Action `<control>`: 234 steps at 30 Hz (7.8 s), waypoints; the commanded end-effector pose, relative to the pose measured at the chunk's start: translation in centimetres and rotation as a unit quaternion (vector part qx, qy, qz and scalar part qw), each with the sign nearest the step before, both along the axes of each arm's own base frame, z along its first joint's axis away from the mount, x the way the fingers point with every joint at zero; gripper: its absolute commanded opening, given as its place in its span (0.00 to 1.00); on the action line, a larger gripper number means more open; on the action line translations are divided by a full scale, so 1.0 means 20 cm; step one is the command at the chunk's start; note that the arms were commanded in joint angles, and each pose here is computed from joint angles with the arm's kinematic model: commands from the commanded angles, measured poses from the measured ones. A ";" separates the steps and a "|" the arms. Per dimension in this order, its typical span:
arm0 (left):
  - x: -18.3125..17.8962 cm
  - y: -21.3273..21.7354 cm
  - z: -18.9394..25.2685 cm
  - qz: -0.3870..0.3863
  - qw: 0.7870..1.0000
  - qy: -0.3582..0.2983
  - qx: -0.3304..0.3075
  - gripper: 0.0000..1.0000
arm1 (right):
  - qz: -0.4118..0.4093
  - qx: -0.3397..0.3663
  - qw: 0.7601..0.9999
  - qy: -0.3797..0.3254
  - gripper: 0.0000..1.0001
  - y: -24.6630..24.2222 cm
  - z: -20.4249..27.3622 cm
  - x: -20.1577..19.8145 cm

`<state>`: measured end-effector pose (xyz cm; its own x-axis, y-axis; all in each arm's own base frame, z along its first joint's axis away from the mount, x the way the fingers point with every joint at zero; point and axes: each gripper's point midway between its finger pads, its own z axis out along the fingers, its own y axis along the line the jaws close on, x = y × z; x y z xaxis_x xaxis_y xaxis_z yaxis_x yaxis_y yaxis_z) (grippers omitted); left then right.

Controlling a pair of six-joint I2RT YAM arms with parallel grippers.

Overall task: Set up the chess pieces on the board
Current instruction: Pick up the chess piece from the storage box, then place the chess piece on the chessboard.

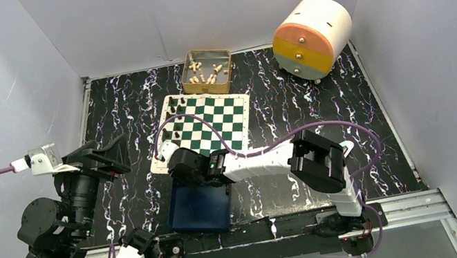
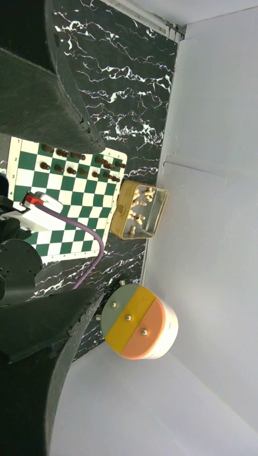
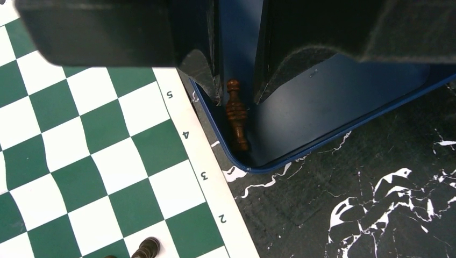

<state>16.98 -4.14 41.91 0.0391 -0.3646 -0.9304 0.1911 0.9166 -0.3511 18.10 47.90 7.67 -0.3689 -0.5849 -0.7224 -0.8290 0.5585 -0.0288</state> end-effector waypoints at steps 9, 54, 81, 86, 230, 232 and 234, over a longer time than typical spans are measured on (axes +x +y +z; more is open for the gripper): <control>-0.02 0.04 0.06 0.011 1.000 -0.016 -0.006 0.90 | -0.009 -0.004 1.000 -0.008 0.34 0.00 -0.06 0.00; 0.03 -0.03 -0.01 -0.004 1.000 0.014 -0.005 0.90 | -0.005 -0.006 1.000 0.016 0.15 -0.03 -0.10 -0.06; 0.15 -0.57 -0.46 -0.173 0.954 0.238 -0.061 0.62 | 0.014 0.330 0.933 -0.145 0.10 -0.40 0.87 -0.11; 0.12 -0.74 -0.52 -0.246 0.921 0.295 -0.065 0.53 | 0.024 0.356 0.919 -0.168 0.10 -0.44 0.98 -0.13; 0.67 0.03 -1.93 0.220 0.895 0.386 0.031 0.04 | -0.018 0.368 0.916 -0.157 0.11 -0.74 0.97 -0.17; 0.67 0.03 -1.92 0.216 0.896 0.385 0.035 0.07 | -0.017 0.368 0.916 -0.158 0.12 -0.73 0.97 -0.17; 0.68 0.03 -1.92 0.214 0.896 0.387 0.038 0.07 | -0.017 0.368 0.916 -0.158 0.12 -0.73 0.97 -0.17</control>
<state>30.26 -4.03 3.00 -0.5054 -0.4208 -0.7533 -0.4535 0.8723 -0.1830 14.45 33.27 23.83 -0.1188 0.0235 -0.9926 -0.8320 0.5433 0.1125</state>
